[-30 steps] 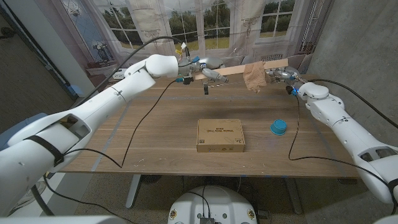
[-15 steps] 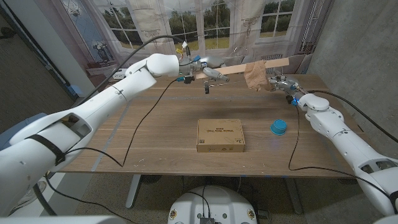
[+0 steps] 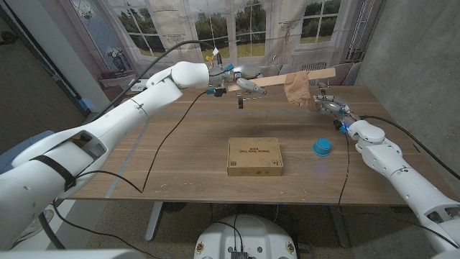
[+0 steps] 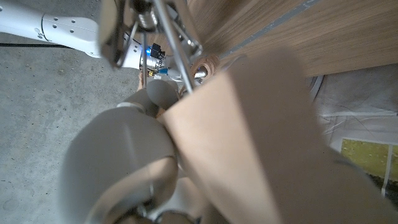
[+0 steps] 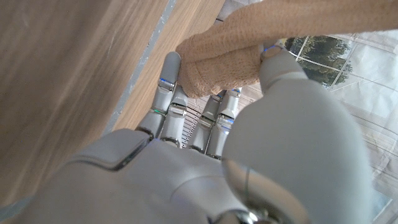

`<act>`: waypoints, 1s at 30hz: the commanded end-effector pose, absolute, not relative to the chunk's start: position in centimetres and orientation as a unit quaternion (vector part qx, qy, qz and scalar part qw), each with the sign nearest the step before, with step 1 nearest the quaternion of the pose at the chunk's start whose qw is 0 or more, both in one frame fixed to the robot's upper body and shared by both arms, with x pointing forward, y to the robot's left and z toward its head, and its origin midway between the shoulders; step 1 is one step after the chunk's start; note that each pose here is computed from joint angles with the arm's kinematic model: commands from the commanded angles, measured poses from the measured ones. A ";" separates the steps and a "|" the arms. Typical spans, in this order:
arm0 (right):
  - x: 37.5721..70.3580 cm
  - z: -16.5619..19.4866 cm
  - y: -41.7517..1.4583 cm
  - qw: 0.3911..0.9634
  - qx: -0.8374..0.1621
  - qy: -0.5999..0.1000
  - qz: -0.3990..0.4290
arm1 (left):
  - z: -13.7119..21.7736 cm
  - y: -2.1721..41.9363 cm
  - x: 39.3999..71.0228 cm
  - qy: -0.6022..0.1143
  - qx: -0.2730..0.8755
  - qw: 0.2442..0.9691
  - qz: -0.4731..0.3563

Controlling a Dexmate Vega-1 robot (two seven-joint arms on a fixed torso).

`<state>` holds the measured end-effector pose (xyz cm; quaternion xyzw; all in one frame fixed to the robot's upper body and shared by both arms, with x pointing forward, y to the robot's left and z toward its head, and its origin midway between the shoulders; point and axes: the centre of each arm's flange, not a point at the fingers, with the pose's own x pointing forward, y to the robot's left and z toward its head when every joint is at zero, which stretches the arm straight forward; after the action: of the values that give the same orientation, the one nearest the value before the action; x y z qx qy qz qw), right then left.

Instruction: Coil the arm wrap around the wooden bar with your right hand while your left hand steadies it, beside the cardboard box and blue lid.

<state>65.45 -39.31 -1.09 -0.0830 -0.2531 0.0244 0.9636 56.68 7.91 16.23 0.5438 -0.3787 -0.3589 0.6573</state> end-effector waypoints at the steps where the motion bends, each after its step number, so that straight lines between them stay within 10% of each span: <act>1: 63.1 -4.8 -39.7 0.960 -0.050 -0.275 0.006 | 16.1 7.4 56.2 -0.378 0.548 0.655 -0.358; 30: 54.8 -9.0 -38.9 0.945 -0.074 -0.318 0.019 | 15.7 5.9 55.1 -0.384 0.553 0.650 -0.352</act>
<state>57.61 -39.91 -8.58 -0.0447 -0.3080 -0.0051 0.9503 55.49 6.33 15.92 0.5516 -0.3819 -0.3556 0.6507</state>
